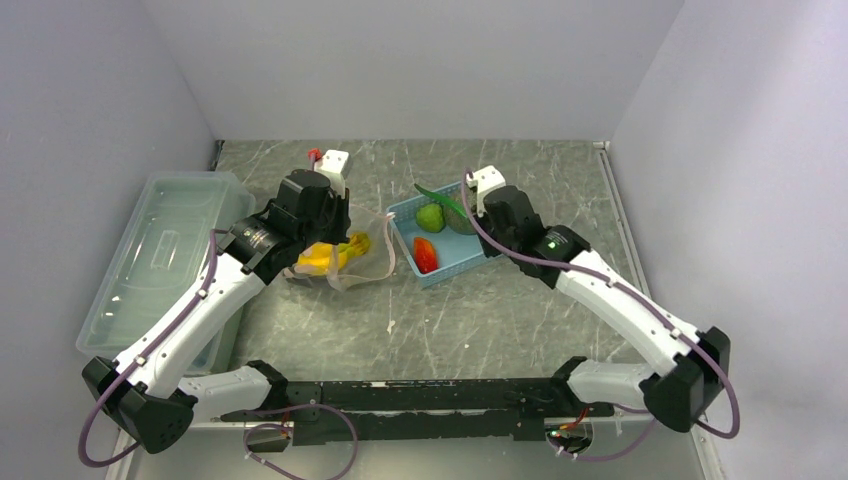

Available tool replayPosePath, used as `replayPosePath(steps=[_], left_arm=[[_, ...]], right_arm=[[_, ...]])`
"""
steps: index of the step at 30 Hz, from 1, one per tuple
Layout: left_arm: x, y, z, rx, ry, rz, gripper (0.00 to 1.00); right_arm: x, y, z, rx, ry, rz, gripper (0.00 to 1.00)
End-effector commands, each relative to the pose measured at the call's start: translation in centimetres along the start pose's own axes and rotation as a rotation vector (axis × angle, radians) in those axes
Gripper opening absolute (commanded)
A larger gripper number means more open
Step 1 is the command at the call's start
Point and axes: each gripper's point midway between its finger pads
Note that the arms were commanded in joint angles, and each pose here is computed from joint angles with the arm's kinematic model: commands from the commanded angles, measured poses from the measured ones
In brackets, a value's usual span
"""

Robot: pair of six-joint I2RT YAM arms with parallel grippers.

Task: Place the food in the zip-top bag and seal the zipper
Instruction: Pick up the fake vegetable from the bin, then place the fake vegetable in the zipper food storage bag.

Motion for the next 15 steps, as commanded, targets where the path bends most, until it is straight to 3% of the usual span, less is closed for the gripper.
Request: replayPosePath(steps=[1, 15], left_arm=[[0.0, 0.2, 1.2, -0.05, 0.003, -0.005, 0.0], [0.5, 0.3, 1.2, -0.05, -0.002, 0.021, 0.0]], right_arm=[[0.6, 3.8, 2.7, -0.114, -0.009, 0.038, 0.0], [2.9, 12.5, 3.3, -0.233, 0.02, 0.289, 0.0]])
Point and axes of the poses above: each gripper's point midway between its finger pads, its own y axis back along the fingers, its own x axis along the line the jaws close on, z = x × y, and after that the axes turned 7 degrees about -y, right-handed
